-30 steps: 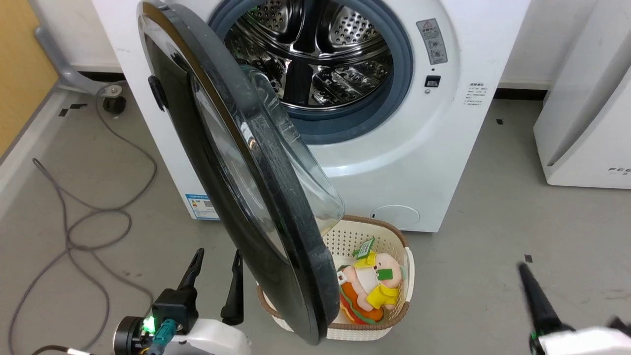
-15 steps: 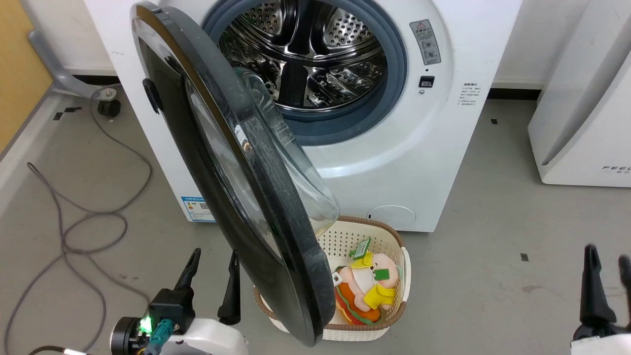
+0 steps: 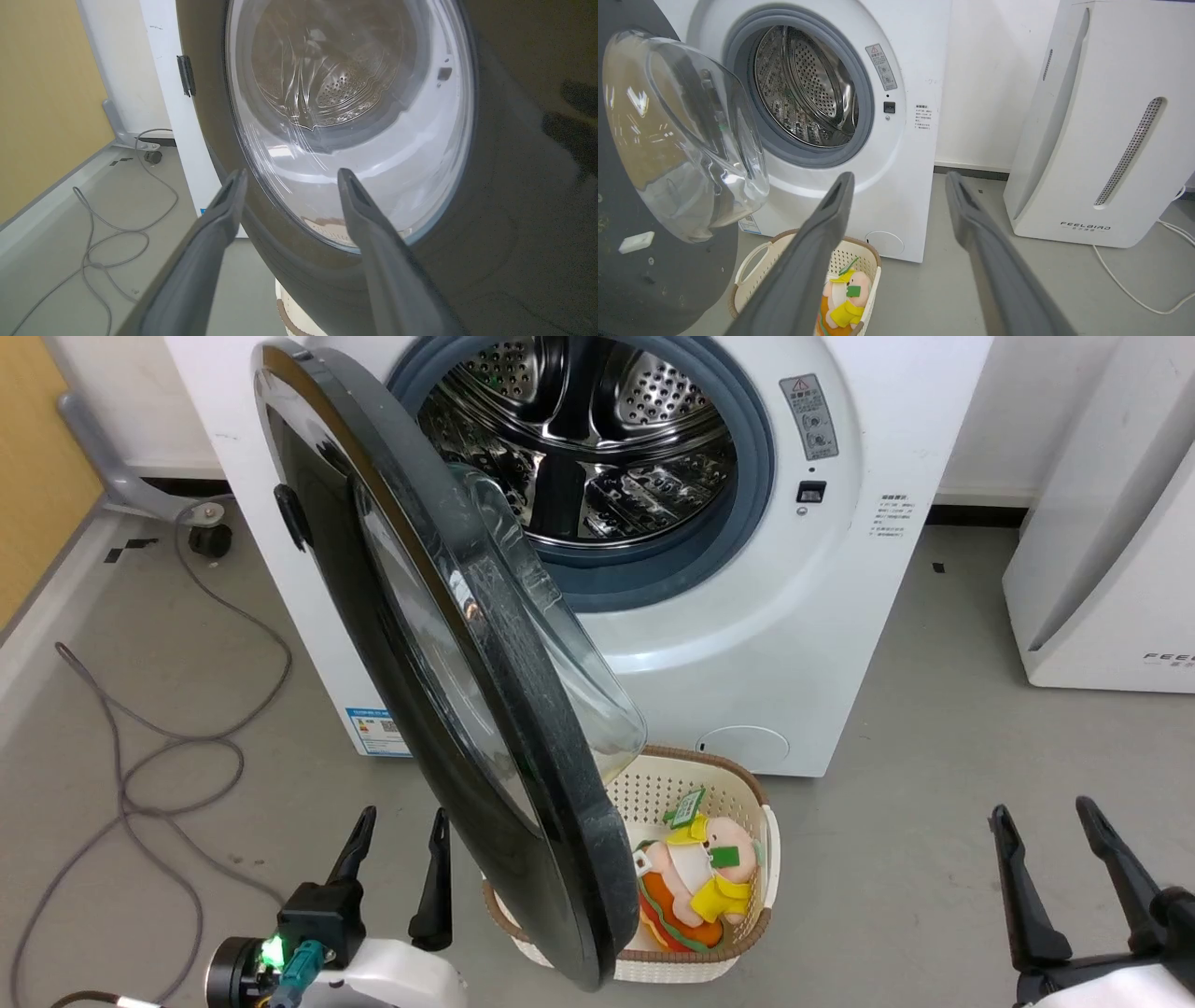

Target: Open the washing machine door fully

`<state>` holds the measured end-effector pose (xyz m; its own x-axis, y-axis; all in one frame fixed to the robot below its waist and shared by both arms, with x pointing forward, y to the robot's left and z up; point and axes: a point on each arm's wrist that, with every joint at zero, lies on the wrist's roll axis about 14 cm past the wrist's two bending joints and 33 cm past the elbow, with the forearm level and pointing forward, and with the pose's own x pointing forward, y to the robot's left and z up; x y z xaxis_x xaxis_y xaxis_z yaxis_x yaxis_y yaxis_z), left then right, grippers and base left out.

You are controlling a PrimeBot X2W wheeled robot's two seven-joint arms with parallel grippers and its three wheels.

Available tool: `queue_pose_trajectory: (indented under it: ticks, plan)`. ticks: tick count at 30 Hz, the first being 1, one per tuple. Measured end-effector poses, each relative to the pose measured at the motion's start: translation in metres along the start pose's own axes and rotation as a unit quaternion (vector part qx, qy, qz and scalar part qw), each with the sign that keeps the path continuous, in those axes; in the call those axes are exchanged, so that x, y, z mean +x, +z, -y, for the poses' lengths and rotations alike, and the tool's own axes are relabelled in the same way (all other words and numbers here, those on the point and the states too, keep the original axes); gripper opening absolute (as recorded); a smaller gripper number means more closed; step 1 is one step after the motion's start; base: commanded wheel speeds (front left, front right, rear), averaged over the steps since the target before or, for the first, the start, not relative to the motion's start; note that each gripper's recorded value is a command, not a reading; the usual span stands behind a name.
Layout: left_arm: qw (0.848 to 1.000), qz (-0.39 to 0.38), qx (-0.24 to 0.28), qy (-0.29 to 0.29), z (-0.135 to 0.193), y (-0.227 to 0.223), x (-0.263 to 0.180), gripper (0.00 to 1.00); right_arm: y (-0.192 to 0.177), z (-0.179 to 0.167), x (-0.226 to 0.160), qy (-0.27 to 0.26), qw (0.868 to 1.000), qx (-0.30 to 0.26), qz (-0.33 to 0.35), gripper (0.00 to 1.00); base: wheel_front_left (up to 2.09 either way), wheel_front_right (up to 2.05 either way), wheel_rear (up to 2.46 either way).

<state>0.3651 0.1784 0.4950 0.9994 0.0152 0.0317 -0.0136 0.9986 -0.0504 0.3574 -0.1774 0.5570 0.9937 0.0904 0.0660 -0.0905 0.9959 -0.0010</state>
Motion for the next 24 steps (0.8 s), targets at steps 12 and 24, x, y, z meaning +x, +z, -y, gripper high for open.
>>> queue_pose_trajectory:
  ticks: [12, 24]
  plan:
    - [1.0, -0.009, 0.01, -0.008, 0.001, -0.003, -0.001, 0.0, -0.03, 0.011, -0.007, -0.016, 0.998, -0.012, -0.055, 1.0, 0.0, 0.0, 0.0]
    - [0.999, 0.028, 0.015, -0.005, 0.0, 0.021, 0.003, 0.0, -0.035, 0.014, -0.008, -0.021, 0.998, -0.01, -0.063, 1.0, 0.0, 0.0, 0.0]
